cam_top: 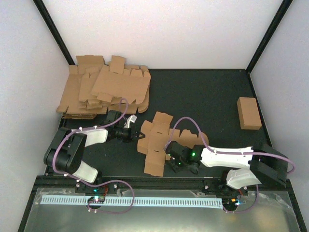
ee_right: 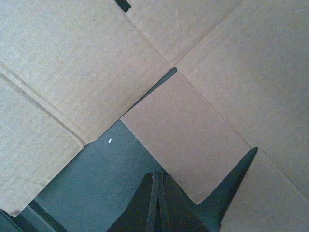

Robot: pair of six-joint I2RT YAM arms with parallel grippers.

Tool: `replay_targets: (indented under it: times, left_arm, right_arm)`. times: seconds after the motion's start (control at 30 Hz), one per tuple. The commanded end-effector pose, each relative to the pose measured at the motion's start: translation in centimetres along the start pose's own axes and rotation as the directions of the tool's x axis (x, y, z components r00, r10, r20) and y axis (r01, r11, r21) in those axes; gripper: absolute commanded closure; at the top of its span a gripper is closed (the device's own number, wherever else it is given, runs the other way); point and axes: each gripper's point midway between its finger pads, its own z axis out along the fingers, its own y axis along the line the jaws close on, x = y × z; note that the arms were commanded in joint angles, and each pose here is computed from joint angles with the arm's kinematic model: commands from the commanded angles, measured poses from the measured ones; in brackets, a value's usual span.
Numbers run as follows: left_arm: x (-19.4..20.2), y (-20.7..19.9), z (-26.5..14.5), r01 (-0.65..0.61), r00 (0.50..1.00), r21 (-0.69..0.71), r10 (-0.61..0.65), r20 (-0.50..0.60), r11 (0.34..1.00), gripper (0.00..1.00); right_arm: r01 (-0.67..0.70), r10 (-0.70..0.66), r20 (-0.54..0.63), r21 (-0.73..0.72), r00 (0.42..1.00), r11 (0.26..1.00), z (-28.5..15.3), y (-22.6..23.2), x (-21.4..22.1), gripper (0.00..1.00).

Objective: Fold the paper box

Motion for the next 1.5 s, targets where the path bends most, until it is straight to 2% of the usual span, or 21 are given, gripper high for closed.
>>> replay_targets:
  times: [0.0,0.23,0.43,0.77,1.0,1.23,1.27,1.37,1.47]
  left_arm:
    - [0.3,-0.1,0.1,-0.009,0.999,0.028,0.010,-0.038,1.000,0.98]
    - [0.7,0.4,0.1,-0.016,0.998,0.004,0.016,-0.055,1.000,0.98]
    - [0.8,0.4,0.2,-0.023,0.998,0.001,0.023,-0.061,1.000,0.99]
    - [1.0,0.4,0.1,-0.031,0.997,-0.002,0.031,-0.067,1.000,0.99]
    - [1.2,0.5,0.1,-0.038,0.997,-0.008,0.037,-0.072,0.999,0.98]
    - [0.4,-0.4,-0.7,-0.106,0.994,-0.024,0.105,-0.030,0.994,0.98]
    - [0.2,-0.9,-1.0,-0.126,0.992,-0.026,0.126,-0.014,0.992,0.99]
    - [-0.4,-2.0,-1.7,-0.185,0.983,-0.042,0.185,0.010,0.982,0.98]
    - [-1.0,-3.1,-2.3,-0.246,0.969,-0.064,0.248,0.024,0.967,0.98]
  right_arm:
    - [-0.027,0.020,0.092,0.071,0.996,0.997,-0.6,-0.9,-2.1,0.98]
    - [-0.057,0.041,0.172,0.090,0.984,0.994,-2.0,-1.4,-3.7,0.98]
    - [-0.085,0.073,0.181,0.057,0.981,0.995,-1.8,-1.5,-4.4,0.98]
    - [-0.154,0.152,0.101,0.012,0.983,0.988,0.8,-2.2,-4.5,0.98]
    - [-0.214,0.214,-0.004,-0.021,0.977,0.976,3.0,-2.7,-3.2,0.98]
    - [-0.186,0.195,0.128,-0.074,0.972,0.980,-1.0,-2.0,-6.3,0.98]
    - [-0.185,0.196,0.157,-0.080,0.968,0.979,-2.0,-2.1,-7.0,0.97]
    - [-0.178,0.197,0.229,-0.100,0.953,0.979,-4.6,-2.8,-8.8,0.84]
    - [-0.199,0.218,0.269,-0.098,0.938,0.975,-6.5,-4.7,-10.0,0.81]
